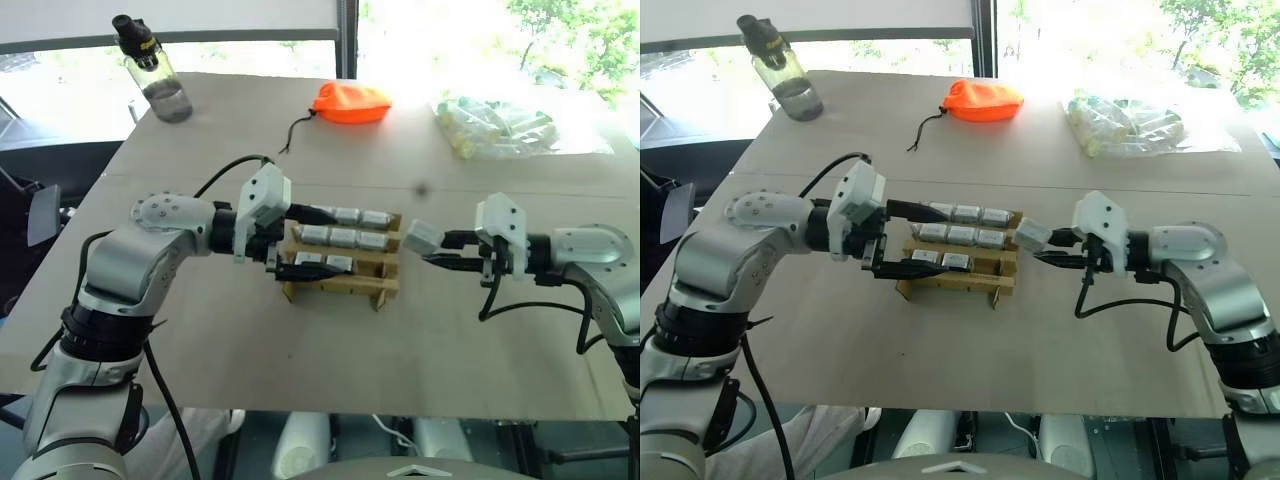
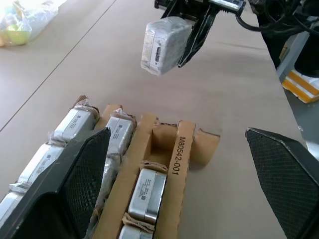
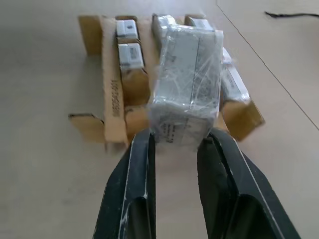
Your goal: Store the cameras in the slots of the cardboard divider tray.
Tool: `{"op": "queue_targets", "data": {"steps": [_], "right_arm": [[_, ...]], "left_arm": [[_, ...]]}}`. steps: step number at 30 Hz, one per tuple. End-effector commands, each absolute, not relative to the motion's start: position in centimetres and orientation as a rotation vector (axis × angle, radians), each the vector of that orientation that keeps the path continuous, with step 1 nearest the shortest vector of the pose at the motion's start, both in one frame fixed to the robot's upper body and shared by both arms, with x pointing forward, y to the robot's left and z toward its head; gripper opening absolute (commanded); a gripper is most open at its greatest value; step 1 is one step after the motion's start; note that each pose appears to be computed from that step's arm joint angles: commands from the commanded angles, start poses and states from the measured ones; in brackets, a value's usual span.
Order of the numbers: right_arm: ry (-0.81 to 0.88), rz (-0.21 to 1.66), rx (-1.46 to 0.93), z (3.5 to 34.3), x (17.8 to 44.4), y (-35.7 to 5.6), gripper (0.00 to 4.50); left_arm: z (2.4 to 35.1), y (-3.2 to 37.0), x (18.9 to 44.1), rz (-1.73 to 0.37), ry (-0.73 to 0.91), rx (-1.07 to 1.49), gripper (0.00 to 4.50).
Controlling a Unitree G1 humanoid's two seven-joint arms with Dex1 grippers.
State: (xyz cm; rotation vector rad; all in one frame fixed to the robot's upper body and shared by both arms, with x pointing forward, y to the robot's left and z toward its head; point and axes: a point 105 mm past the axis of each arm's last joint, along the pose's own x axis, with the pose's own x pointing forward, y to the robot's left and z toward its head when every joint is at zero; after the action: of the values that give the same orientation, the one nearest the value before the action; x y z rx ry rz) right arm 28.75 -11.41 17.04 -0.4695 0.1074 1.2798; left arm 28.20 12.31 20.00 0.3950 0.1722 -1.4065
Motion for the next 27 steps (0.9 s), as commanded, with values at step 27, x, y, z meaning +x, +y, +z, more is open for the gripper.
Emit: {"op": "queue_targets", "data": {"steps": [27], "right_arm": [[0.170,1.504,-0.593,15.8,30.1,-5.2,0.60]], "left_arm": [[21.0,15.7,26.1,-1.266,0.193,0.499,4.50]]}}
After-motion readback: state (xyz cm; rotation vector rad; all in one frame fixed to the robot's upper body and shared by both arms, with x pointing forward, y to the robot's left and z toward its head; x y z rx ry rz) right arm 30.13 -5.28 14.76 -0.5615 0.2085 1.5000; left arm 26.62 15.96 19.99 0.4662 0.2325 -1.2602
